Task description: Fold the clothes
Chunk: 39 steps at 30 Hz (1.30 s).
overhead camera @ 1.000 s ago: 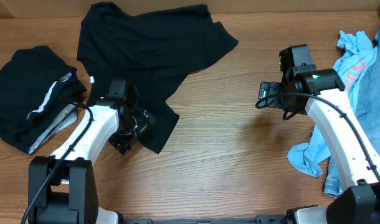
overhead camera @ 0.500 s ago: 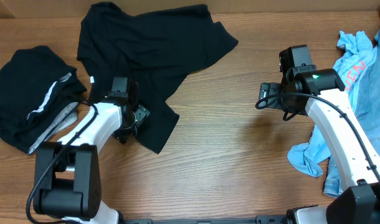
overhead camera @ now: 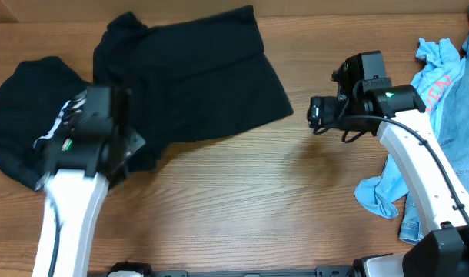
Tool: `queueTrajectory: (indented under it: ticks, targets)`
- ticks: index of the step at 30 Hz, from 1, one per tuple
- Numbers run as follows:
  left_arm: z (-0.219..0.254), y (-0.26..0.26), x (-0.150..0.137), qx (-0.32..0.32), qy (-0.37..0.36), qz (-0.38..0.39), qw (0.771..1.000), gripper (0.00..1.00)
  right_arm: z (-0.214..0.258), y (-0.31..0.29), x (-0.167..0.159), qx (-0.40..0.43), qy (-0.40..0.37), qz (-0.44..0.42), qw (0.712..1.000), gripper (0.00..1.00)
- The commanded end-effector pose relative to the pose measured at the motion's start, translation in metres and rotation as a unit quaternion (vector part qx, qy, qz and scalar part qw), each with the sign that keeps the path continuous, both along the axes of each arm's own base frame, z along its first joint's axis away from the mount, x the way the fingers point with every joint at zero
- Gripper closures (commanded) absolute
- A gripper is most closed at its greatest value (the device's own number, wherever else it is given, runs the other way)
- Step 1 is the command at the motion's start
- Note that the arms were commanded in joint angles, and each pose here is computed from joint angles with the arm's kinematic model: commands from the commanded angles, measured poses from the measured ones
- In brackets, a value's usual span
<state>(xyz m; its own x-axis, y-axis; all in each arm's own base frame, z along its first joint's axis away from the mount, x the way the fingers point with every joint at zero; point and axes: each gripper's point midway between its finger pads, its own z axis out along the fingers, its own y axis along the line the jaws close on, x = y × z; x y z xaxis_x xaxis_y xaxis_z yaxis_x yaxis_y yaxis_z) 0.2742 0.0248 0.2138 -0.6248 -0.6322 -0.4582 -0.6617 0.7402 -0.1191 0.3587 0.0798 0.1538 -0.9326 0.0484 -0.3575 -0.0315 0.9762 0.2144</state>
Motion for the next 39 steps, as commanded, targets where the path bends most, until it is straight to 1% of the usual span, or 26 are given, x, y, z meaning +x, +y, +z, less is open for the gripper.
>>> queueTrajectory:
  ticks: [1, 3, 7, 8, 10, 13, 18, 20, 21, 23, 24, 25, 26, 27, 29, 31, 32, 33, 34, 35, 36, 38, 39]
  targets:
    - [0.018, 0.007, -0.016, 0.018, -0.021, -0.004, 1.000, 0.96, 0.005, 0.020, 0.013, 0.042, -0.024, 0.042, 0.998, 0.07]
    - [0.013, 0.007, -0.023, 0.017, -0.001, -0.006, 1.000, 0.96, -0.016, 0.025, 0.015, 0.047, 0.006, 0.047, 0.998, 0.07]
    - [0.011, 0.007, -0.022, 0.020, 0.005, -0.008, 1.000, 0.96, -0.070, 0.045, 0.012, 0.053, 0.074, 0.085, 0.992, 0.08]
    - [0.010, 0.007, -0.021, 0.020, 0.005, -0.008, 1.000, 0.96, -0.086, 0.053, 0.016, 0.051, 0.080, 0.096, 0.991, 0.08]
    - [0.009, 0.007, -0.020, 0.020, 0.008, -0.008, 1.000, 0.96, -0.100, 0.061, 0.020, 0.043, 0.081, 0.104, 0.990, 0.07]
    - [0.008, 0.006, -0.020, 0.016, 0.009, -0.010, 1.000, 0.96, -0.130, 0.070, 0.019, 0.037, 0.103, 0.114, 0.987, 0.07]
    - [0.008, 0.006, -0.020, 0.016, 0.010, -0.010, 1.000, 0.96, -0.152, 0.080, 0.019, 0.035, 0.113, 0.125, 0.985, 0.08]
    - [0.008, 0.006, -0.020, 0.016, 0.009, -0.010, 1.000, 0.95, -0.152, 0.085, 0.021, 0.035, 0.107, 0.131, 0.985, 0.11]
    - [0.008, 0.006, -0.020, 0.016, 0.009, -0.010, 1.000, 0.95, -0.152, 0.087, 0.021, 0.035, 0.105, 0.134, 0.985, 0.15]
    - [0.008, 0.006, -0.020, 0.016, 0.010, -0.010, 1.000, 0.95, -0.152, 0.088, 0.019, 0.035, 0.108, 0.132, 0.985, 0.31]
    - [0.008, 0.006, -0.020, 0.016, 0.010, -0.010, 1.000, 0.95, -0.152, 0.088, 0.019, 0.035, 0.108, 0.132, 0.985, 0.51]
    - [0.008, 0.006, -0.020, 0.016, 0.010, -0.010, 1.000, 0.95, -0.152, 0.088, 0.019, 0.035, 0.108, 0.132, 0.985, 0.65]
    - [0.008, 0.006, -0.020, 0.016, 0.010, -0.010, 1.000, 0.95, -0.152, 0.087, 0.019, 0.035, 0.110, 0.131, 0.985, 0.83]
    - [0.008, 0.006, -0.020, 0.016, 0.010, -0.010, 1.000, 0.95, -0.153, 0.087, 0.018, 0.034, 0.112, 0.130, 0.985, 0.96]
    - [0.008, 0.006, -0.020, 0.017, 0.009, -0.010, 1.000, 0.96, -0.151, 0.084, 0.013, 0.031, 0.122, 0.128, 0.984, 0.96]
    - [0.009, 0.006, -0.018, 0.017, 0.005, -0.010, 1.000, 0.96, -0.137, 0.070, 0.014, 0.009, 0.128, 0.113, 0.985, 0.96]
    - [0.010, 0.006, -0.015, 0.021, 0.001, -0.019, 1.000, 0.96, -0.122, 0.058, 0.019, -0.011, 0.123, 0.094, 0.988, 0.96]
    - [0.012, 0.006, -0.011, 0.027, -0.004, -0.032, 0.999, 0.96, -0.085, 0.042, 0.029, -0.033, 0.097, 0.075, 0.992, 0.96]
    - [0.017, 0.005, -0.005, 0.039, -0.014, -0.056, 0.998, 0.96, -0.052, 0.033, 0.035, -0.039, 0.066, 0.060, 0.995, 0.96]
    - [0.021, 0.005, -0.003, 0.043, -0.019, -0.063, 0.997, 0.96, -0.033, 0.027, 0.039, -0.042, 0.049, 0.045, 0.997, 0.96]
    - [0.031, 0.005, 0.000, 0.045, -0.030, -0.069, 0.996, 0.96, 0.008, 0.017, 0.042, -0.041, 0.009, 0.028, 0.999, 0.96]
    - [0.057, 0.003, 0.005, 0.051, -0.058, -0.083, 0.994, 0.96, 0.051, 0.007, 0.038, -0.036, -0.035, 0.016, 0.999, 0.96]
    - [0.088, -0.002, 0.009, 0.051, -0.092, -0.110, 0.988, 0.96, 0.097, -0.006, 0.025, -0.043, -0.081, -0.008, 0.996, 0.96]
